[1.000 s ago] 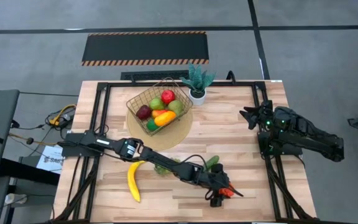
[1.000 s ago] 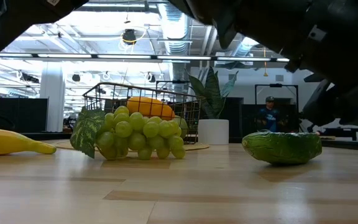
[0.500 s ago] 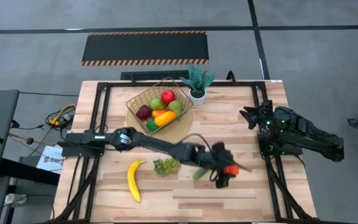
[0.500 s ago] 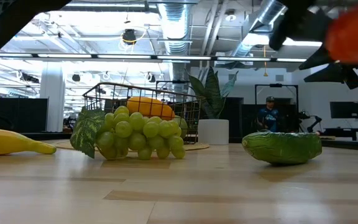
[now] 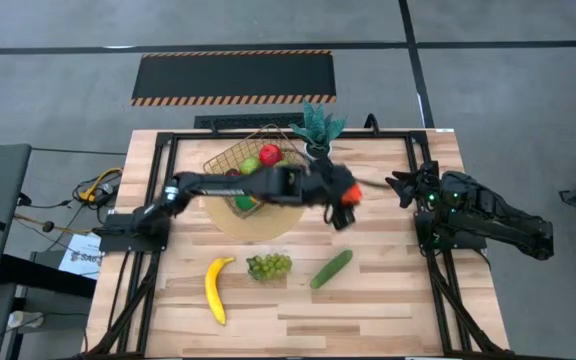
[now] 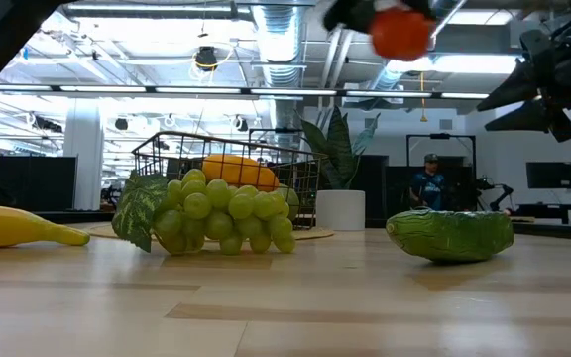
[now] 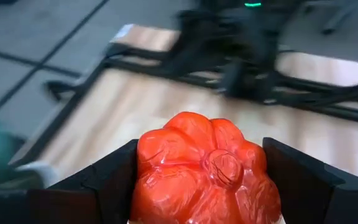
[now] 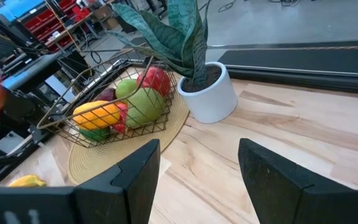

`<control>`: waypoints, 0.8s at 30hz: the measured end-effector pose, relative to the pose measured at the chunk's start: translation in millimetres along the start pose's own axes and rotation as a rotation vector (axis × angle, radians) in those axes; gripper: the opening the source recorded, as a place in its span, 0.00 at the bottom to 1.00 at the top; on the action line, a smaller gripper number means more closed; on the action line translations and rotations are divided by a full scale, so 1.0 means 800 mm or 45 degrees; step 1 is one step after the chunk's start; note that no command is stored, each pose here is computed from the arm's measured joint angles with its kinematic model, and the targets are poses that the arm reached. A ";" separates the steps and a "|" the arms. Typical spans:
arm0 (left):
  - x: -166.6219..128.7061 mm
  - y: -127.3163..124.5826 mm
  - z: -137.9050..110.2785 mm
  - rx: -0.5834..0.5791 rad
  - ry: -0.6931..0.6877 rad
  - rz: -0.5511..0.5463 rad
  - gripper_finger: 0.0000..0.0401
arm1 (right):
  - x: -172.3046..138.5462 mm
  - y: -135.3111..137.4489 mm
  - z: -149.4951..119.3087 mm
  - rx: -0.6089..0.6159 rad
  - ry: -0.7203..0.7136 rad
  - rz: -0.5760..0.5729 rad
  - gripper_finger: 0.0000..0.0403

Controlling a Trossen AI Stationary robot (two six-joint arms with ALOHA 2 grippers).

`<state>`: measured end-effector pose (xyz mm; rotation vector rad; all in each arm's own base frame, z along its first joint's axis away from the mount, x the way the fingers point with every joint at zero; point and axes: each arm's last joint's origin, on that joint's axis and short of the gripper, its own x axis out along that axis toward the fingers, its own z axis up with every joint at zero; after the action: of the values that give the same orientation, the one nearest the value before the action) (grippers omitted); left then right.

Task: Build produce basket
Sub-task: Put the pumpkin into the wire basket

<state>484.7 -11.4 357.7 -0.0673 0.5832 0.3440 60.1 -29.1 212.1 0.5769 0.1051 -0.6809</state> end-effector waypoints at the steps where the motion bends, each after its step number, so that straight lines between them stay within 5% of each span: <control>1: -0.007 0.012 0.003 -0.009 0.020 0.042 0.70 | 0.000 0.000 0.000 0.000 -0.002 0.001 0.60; 13: -0.069 0.131 -0.003 -0.181 0.200 0.478 0.70 | 0.000 0.000 0.001 -0.003 -0.009 -0.002 0.60; 24: -0.109 0.163 -0.136 -0.508 0.142 0.710 0.71 | 0.000 0.000 0.001 0.002 -0.008 -0.003 0.60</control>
<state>315.6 68.0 319.5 -0.3121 0.6319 1.0024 60.1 -29.4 212.5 0.5760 0.0995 -0.6848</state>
